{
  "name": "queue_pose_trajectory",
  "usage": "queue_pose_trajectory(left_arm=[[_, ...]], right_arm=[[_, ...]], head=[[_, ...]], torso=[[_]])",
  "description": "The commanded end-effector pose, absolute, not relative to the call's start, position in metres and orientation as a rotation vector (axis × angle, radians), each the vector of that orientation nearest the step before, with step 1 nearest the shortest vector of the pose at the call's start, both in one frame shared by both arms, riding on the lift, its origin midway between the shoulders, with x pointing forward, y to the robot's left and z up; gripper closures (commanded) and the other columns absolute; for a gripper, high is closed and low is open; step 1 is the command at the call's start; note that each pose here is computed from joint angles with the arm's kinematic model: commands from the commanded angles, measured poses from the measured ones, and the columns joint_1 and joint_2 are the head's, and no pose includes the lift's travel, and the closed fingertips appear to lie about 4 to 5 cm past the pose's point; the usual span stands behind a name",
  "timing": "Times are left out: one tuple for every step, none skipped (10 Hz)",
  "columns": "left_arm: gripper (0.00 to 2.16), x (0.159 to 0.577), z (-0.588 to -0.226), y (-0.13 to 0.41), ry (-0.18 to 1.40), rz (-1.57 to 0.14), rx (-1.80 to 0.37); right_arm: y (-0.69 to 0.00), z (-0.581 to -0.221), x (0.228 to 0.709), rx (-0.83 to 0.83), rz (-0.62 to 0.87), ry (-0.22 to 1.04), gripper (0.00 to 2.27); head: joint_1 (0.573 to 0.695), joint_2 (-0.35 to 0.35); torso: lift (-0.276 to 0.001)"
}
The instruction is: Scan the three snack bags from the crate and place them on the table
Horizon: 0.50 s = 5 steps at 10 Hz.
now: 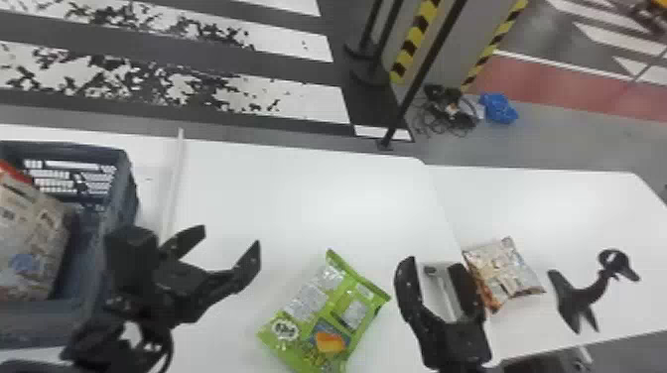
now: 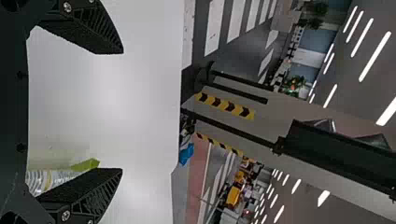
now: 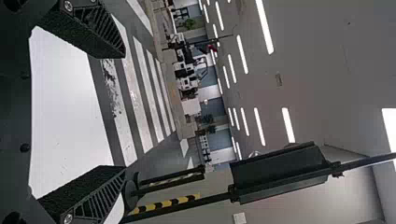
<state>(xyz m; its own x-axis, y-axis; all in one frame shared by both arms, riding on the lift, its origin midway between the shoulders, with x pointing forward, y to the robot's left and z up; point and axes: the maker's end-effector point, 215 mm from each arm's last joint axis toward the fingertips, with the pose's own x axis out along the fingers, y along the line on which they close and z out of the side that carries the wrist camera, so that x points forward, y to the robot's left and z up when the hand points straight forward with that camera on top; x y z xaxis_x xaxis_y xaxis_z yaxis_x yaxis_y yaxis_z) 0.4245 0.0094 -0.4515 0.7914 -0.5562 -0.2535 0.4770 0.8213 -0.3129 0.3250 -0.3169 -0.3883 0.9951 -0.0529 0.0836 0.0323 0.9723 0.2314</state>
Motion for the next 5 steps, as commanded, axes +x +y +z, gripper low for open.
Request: queue_pose_trajectory(left_arm=[[0.07,0.419,-0.431,0.072,0.293,-0.470,-0.236],[0.07,0.410,-0.415,0.102,0.266,-0.426,-0.225],[0.07,0.400,-0.398,0.126,0.239,-0.396,-0.212],[0.07,0.392,-0.381,0.148,0.206,-0.367,-0.203],[0.07,0.385,-0.375,0.163,0.192,-0.348,-0.211]], right_arm=[[-0.315,-0.397,0.328,0.230,-0.038,-0.066,0.08],[-0.314,-0.401,0.328,0.224,-0.034,-0.056,0.08],[-0.308,-0.405,0.328,0.221,-0.023,-0.047,0.08],[-0.305,-0.409,0.327,0.220,-0.017,-0.040,0.08],[-0.302,-0.413,0.326,0.216,-0.012,-0.031,0.08]], head=[[0.695,-0.350],[0.695,-0.350],[0.695,-0.350],[0.695,-0.310],[0.695,-0.272]], torso=[[-0.037],[-0.037],[-0.037],[-0.037],[-0.037]])
